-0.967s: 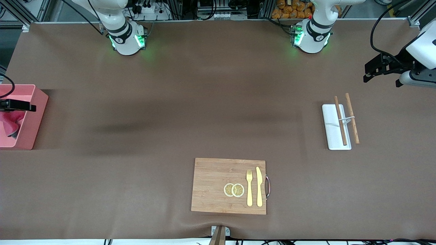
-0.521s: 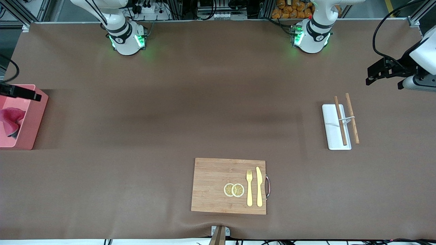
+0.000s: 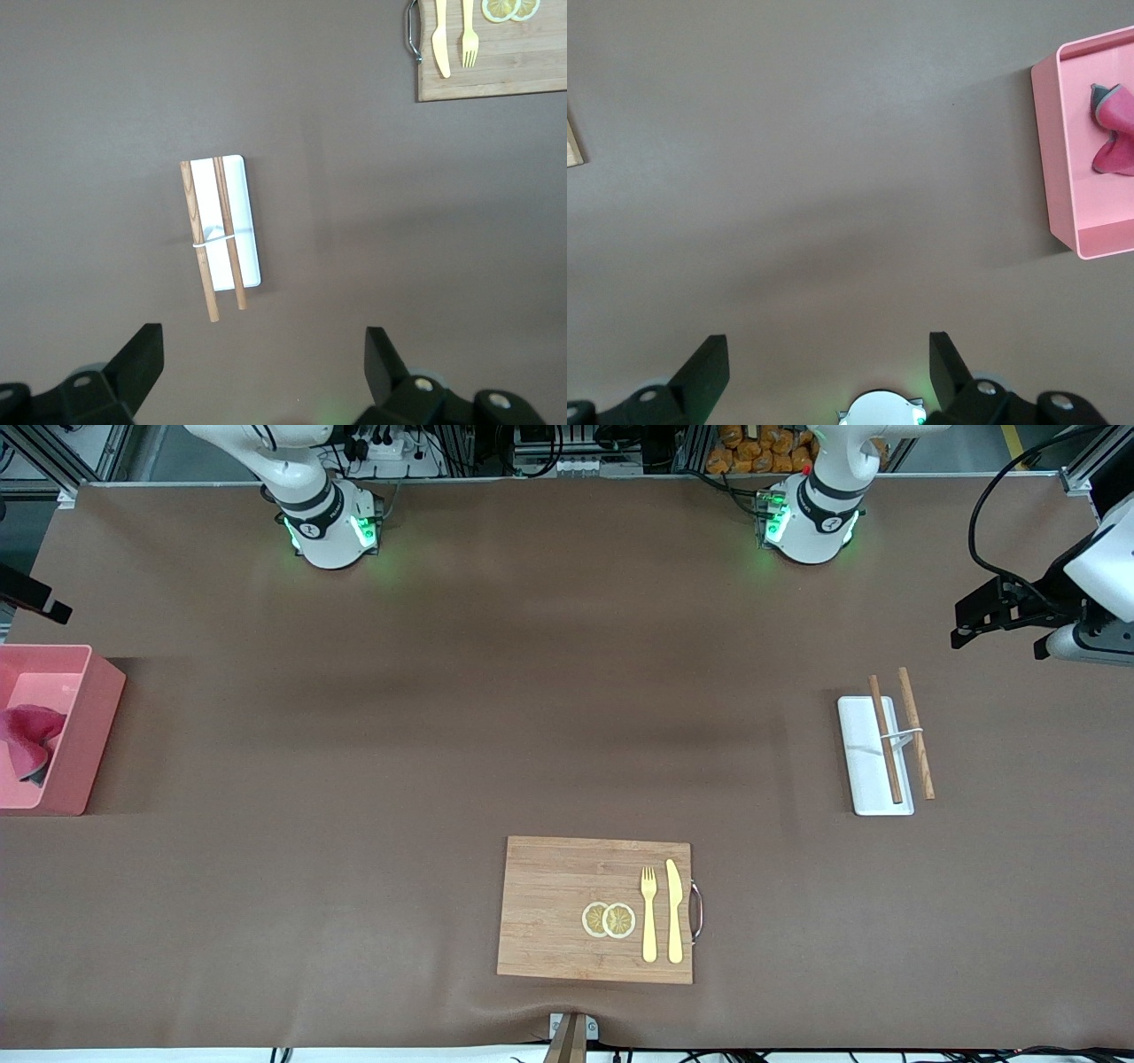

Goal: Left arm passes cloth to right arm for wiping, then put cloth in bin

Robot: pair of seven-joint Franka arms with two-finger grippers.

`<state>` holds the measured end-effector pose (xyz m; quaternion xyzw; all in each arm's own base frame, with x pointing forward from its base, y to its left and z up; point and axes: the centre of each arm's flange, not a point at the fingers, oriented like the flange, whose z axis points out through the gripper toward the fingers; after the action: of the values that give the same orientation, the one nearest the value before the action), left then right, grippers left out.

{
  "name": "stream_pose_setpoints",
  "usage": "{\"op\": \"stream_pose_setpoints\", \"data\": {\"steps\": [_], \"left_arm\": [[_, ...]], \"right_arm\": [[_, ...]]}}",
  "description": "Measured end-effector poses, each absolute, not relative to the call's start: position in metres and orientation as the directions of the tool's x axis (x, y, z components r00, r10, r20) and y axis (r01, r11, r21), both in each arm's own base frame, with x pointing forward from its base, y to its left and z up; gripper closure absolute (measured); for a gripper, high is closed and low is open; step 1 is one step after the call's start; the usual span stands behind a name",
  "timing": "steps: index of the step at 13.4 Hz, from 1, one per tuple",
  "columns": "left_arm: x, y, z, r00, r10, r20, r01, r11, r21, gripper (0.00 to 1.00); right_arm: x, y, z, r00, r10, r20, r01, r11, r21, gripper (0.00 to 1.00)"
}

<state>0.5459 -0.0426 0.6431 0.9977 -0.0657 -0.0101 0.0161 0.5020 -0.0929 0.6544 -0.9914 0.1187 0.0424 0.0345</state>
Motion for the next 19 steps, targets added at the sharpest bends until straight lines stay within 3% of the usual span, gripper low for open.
{"op": "stream_pose_setpoints", "data": {"steps": [19], "left_arm": [[0.546,-0.045,0.643,0.991,-0.137,-0.014,-0.136,-0.990,0.033,0.00]], "right_arm": [[0.525,-0.049,0.649,0.979,-0.206,-0.011,-0.206,-0.977,-0.060,0.00]]}}
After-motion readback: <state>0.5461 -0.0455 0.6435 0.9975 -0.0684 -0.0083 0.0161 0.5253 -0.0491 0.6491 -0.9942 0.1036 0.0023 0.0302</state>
